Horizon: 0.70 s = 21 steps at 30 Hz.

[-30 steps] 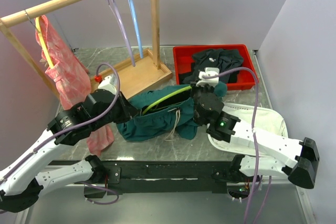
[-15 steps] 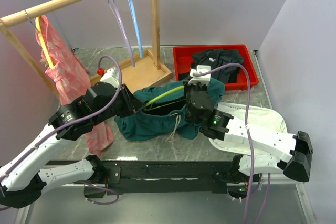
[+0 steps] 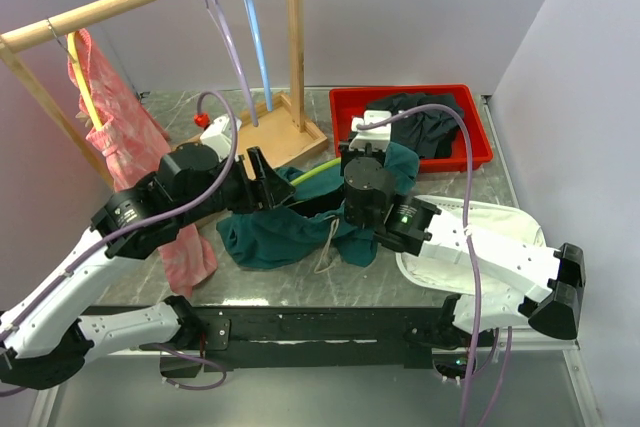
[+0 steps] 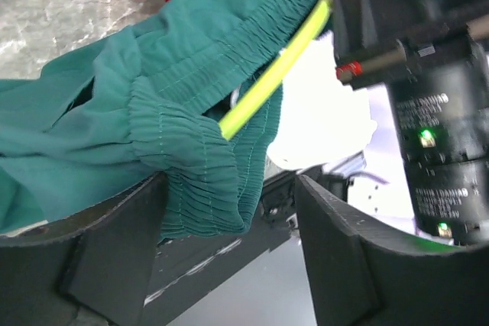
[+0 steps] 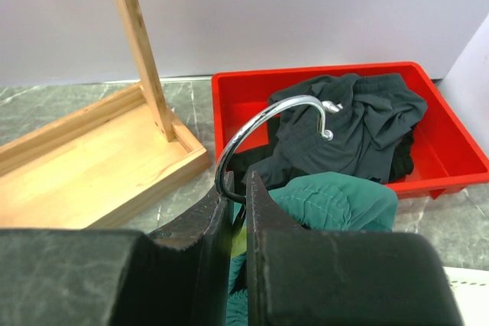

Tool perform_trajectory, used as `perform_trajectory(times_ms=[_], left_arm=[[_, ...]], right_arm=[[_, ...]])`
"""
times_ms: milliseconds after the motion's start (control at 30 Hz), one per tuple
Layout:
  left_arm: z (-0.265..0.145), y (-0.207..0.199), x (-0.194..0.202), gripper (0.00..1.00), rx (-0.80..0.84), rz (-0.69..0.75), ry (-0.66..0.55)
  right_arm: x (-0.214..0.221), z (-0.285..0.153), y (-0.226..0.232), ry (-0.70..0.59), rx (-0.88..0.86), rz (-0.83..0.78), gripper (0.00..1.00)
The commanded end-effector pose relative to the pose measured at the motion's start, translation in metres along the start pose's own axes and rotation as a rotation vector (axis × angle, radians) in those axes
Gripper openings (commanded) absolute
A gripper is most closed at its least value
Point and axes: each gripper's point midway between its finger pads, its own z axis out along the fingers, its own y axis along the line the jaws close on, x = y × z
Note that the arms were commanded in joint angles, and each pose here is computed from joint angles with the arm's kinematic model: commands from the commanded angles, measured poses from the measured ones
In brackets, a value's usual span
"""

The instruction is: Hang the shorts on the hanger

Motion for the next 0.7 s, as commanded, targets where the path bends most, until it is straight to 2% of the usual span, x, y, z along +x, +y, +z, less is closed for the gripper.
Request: perform_trajectory(times_ms=[0, 67, 100, 167, 367, 400, 467, 533, 567, 600, 633, 667], left_arm=[[-0.009, -0.033, -0.006, 0.73, 0.137, 0.132, 0.044], [-0.014, -0.034, -0.009, 0.73, 0.132, 0.188, 0.048], [-0.015, -0.033, -0.010, 0.70, 0.127, 0.203, 0.044], [-0.021, -0.032, -0.013, 0.56, 0.131, 0.224, 0.029], [-0.019, -0.030, 0.001, 0.35, 0.158, 0.270, 0.088], [-0.019, -0.028, 0.002, 0.27, 0.152, 0.273, 0.091], [-0.020, -0.023, 0.002, 0.25, 0.128, 0.277, 0.093], [-0.021, -0.015, -0.001, 0.22, 0.086, 0.270, 0.068], [-0.020, -0.007, -0.005, 0.22, 0.043, 0.263, 0.041], [-0.019, 0.004, -0.014, 0.25, -0.021, 0.251, -0.006], [-0.020, 0.011, -0.019, 0.30, -0.060, 0.238, -0.035], [-0.020, 0.018, -0.021, 0.37, -0.097, 0.239, -0.054]], right_arm=[[-0.021, 0.001, 0.010, -0.007, -0.025, 0.114, 0.00], [-0.012, 0.005, 0.009, 0.009, -0.003, 0.083, 0.00], [-0.013, 0.009, 0.005, 0.015, 0.010, 0.103, 0.00], [-0.007, 0.012, 0.003, 0.038, 0.010, 0.088, 0.00], [-0.003, 0.014, 0.004, 0.055, 0.012, 0.067, 0.00], [-0.004, 0.015, 0.002, 0.053, 0.030, 0.048, 0.00], [0.000, 0.027, -0.013, 0.051, 0.111, 0.005, 0.00], [-0.001, 0.030, -0.015, 0.064, 0.095, 0.034, 0.00], [-0.015, 0.024, -0.013, 0.037, 0.053, 0.093, 0.00], [-0.008, 0.018, -0.003, 0.031, -0.025, 0.066, 0.00], [-0.024, 0.011, -0.001, -0.010, -0.066, 0.138, 0.00], [-0.021, 0.008, 0.003, -0.003, -0.089, 0.137, 0.00]])
